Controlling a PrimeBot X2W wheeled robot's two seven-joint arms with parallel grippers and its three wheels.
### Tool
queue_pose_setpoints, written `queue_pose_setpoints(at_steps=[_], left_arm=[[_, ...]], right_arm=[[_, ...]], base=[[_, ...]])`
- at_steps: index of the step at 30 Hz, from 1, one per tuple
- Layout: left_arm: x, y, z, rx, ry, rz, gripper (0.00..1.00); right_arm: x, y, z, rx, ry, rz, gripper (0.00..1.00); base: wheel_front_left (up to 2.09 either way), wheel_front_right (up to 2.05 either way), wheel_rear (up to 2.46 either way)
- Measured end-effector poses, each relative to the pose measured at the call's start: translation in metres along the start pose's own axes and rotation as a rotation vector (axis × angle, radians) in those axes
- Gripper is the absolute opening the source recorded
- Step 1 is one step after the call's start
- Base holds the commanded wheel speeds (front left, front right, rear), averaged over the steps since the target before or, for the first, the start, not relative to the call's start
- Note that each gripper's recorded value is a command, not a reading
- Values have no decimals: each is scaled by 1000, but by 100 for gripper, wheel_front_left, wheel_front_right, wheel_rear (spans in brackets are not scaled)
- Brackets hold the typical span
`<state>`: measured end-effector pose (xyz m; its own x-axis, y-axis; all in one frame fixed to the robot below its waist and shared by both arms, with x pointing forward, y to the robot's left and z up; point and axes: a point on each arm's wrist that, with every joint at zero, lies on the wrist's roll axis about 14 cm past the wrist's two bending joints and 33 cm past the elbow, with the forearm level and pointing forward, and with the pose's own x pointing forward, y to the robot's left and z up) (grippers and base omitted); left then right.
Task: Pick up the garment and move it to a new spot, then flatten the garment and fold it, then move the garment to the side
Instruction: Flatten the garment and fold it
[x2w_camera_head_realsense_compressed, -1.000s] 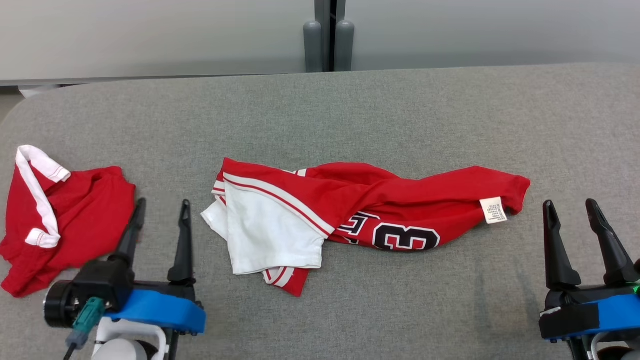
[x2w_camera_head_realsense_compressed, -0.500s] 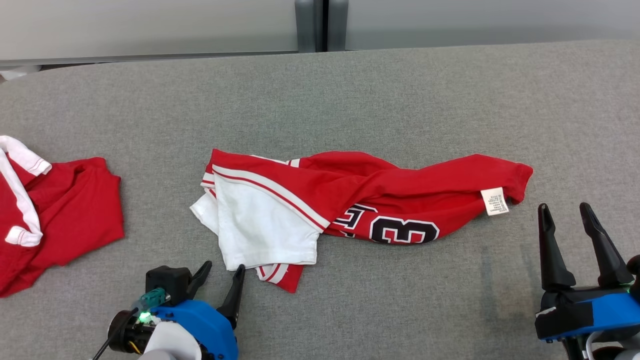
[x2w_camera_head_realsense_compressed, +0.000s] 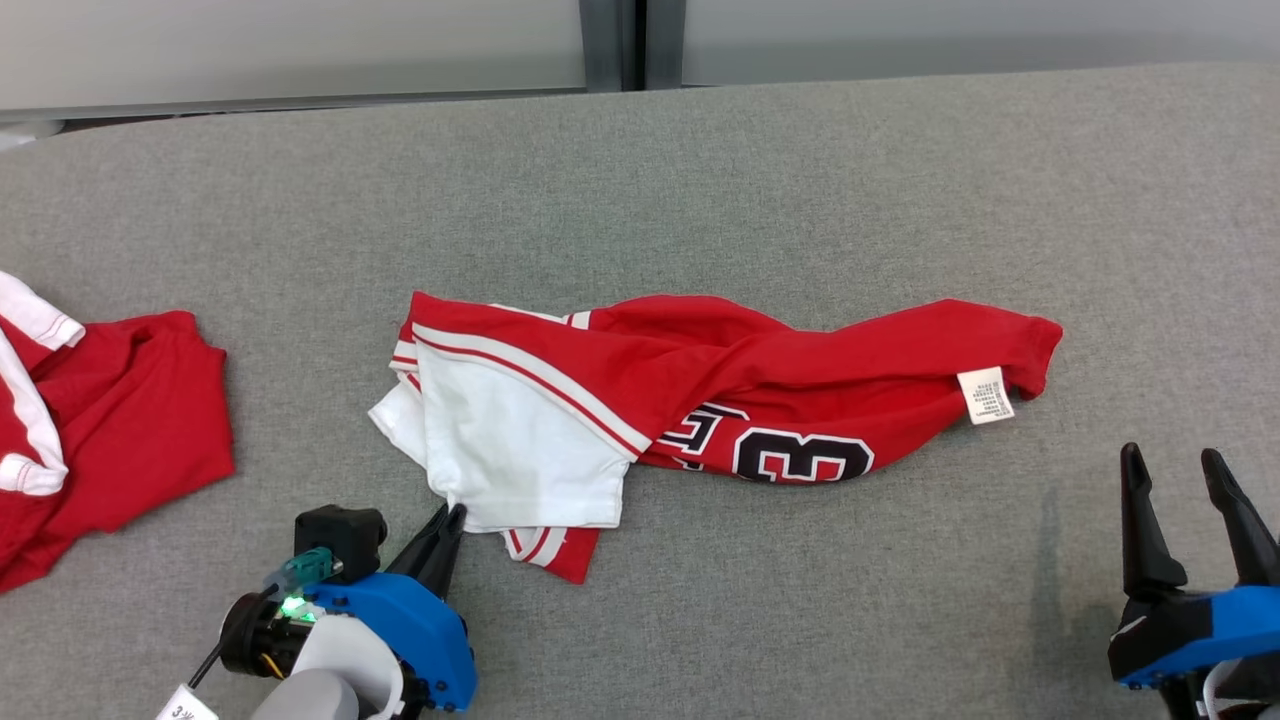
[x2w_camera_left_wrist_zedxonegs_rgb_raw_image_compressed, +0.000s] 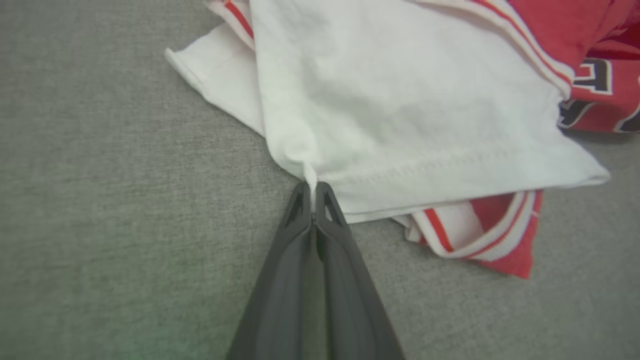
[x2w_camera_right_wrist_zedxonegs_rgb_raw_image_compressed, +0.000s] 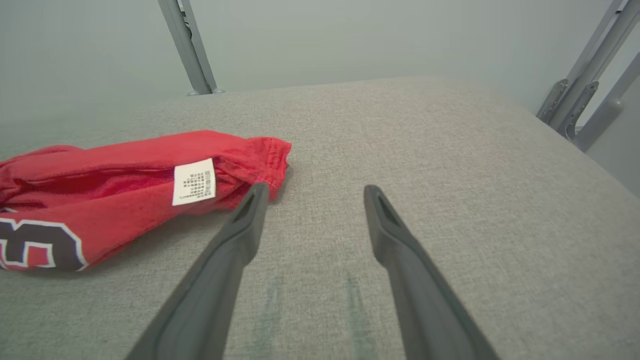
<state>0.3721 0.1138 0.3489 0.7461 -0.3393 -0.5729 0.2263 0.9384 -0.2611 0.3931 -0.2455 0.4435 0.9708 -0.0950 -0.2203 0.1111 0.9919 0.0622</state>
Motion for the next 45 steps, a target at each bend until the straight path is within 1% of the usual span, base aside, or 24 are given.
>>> queue_pose_setpoints(at_steps=[5, 11, 17, 18, 19, 20, 25, 28, 31, 35, 38, 42, 45], left_arm=[[8, 2, 4, 3, -7, -2, 0], [15, 6, 9, -5, -26, 6, 0], [17, 10, 12, -12, -51, 18, 0], [17, 11, 13, -13, -58, 23, 0], [17, 12, 14, -14, -64, 26, 0], [16, 13, 16, -14, -76, 32, 0], [12, 18, 37, -2, -173, 54, 0], [3, 18, 70, 21, -304, 67, 0], [-13, 17, 107, 63, -447, 78, 0], [-45, 11, 165, 129, -652, 90, 0], [-81, 0, 214, 186, -836, 93, 0], [-145, -27, 280, 276, -1107, 76, 0], [-197, -47, 320, 352, -1287, 67, 0]], right_arm=[[20, 2, -18, 5, 52, 12, 100], [48, 21, -41, -5, 110, 73, 100], [68, 29, -40, -23, 93, 109, 100], [70, 30, -39, -28, 88, 116, 47], [72, 31, -38, -36, 85, 124, 16], [73, 32, -37, -40, 80, 128, 0], [76, 33, -25, -49, 40, 143, 0], [75, 32, -8, -65, -15, 152, 0], [73, 33, 22, -78, -98, 159, 0], [65, 31, 74, -98, -231, 159, 0], [53, 32, 117, -121, -325, 161, 0], [27, 31, 183, -152, -467, 152, 0], [1, 29, 229, -175, -570, 138, 0]], base=[[0, 0, 0], [0, 0, 0], [0, 0, 0], [0, 0, 0], [0, 0, 0], [0, 0, 0], [0, 0, 0], [0, 0, 0], [0, 0, 0], [0, 0, 0], [0, 0, 0], [0, 0, 0], [0, 0, 0]])
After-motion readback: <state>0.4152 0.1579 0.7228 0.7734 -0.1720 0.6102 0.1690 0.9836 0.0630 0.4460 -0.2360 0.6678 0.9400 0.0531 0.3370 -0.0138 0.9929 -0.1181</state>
